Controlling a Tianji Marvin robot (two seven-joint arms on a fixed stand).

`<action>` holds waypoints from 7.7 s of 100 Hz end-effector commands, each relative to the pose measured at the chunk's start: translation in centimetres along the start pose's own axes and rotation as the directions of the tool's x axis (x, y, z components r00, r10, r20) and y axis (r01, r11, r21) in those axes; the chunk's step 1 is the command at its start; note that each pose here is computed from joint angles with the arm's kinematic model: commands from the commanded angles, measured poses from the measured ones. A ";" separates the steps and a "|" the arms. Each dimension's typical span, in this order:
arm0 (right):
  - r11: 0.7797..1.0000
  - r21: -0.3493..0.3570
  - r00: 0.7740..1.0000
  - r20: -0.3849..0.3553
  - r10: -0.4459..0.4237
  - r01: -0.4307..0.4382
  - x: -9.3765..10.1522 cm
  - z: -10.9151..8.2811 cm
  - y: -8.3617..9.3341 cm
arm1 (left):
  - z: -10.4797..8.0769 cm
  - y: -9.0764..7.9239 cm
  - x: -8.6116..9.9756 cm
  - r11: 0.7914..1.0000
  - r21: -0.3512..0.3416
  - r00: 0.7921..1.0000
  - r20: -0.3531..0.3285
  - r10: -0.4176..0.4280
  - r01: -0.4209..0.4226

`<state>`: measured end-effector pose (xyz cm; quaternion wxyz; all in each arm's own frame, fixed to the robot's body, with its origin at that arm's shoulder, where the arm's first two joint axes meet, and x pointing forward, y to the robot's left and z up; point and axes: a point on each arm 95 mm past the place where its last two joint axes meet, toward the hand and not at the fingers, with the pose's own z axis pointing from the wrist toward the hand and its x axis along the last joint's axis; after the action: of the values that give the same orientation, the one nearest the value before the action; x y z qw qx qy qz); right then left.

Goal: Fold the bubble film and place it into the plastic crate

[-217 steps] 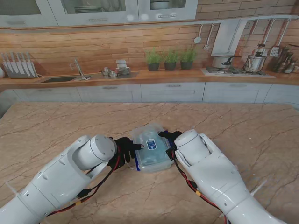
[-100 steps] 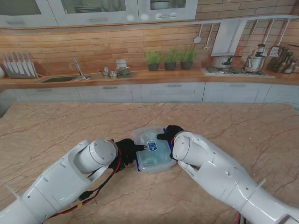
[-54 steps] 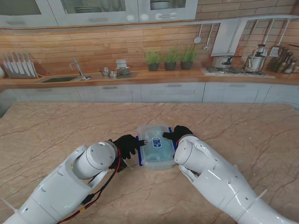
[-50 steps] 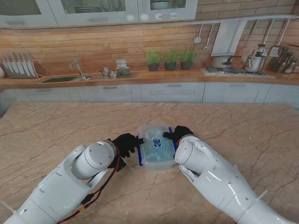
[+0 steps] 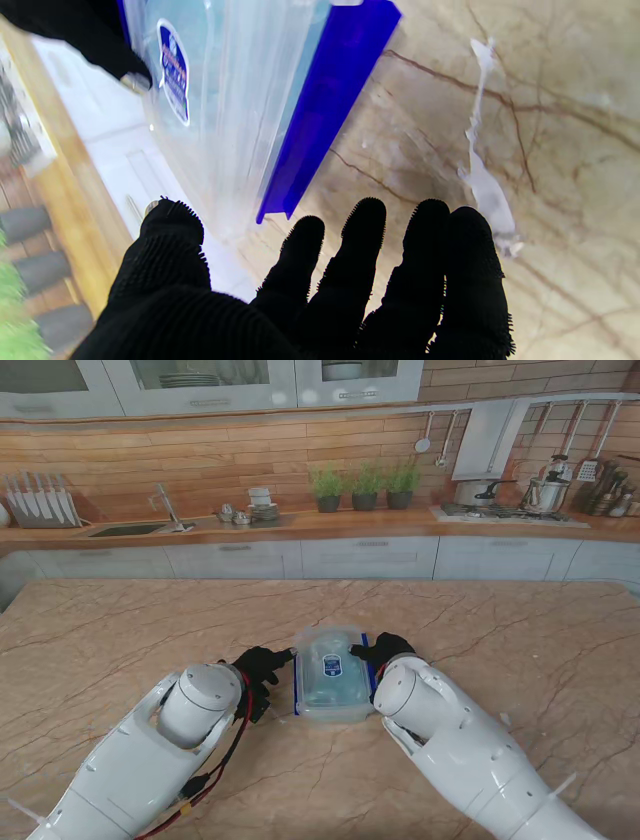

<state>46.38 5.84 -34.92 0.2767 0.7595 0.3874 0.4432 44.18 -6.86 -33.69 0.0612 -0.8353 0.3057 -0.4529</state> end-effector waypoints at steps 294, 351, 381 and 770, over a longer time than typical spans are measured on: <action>0.999 0.032 0.999 0.027 0.043 -0.044 -0.3 -0.5 -0.9 | 0.9 2.4 -0.7 0.827 0.004 0.816 0.161 -0.555 0.562; 0.995 0.066 0.997 -0.012 0.073 -0.072 0.3 -1.1 -1.4 | 0.7 2.9 0.8 0.981 -0.069 0.981 0.086 -0.174 0.180; 0.991 0.109 0.993 -0.080 0.087 -0.078 1.3 -2.3 -1.6 | 0.4 3.5 3.0 0.986 -0.071 0.988 0.008 0.152 -0.151; 0.966 -0.040 0.574 -0.811 0.119 -0.257 -4.6 -13.8 1.7 | -9.2 -2.9 -5.0 0.936 0.283 0.622 -0.700 0.351 -0.210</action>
<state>33.65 1.81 -29.89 0.0847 0.5020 0.3598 0.7819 36.88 -0.02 -31.10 0.0824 -0.5163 0.3956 -0.7551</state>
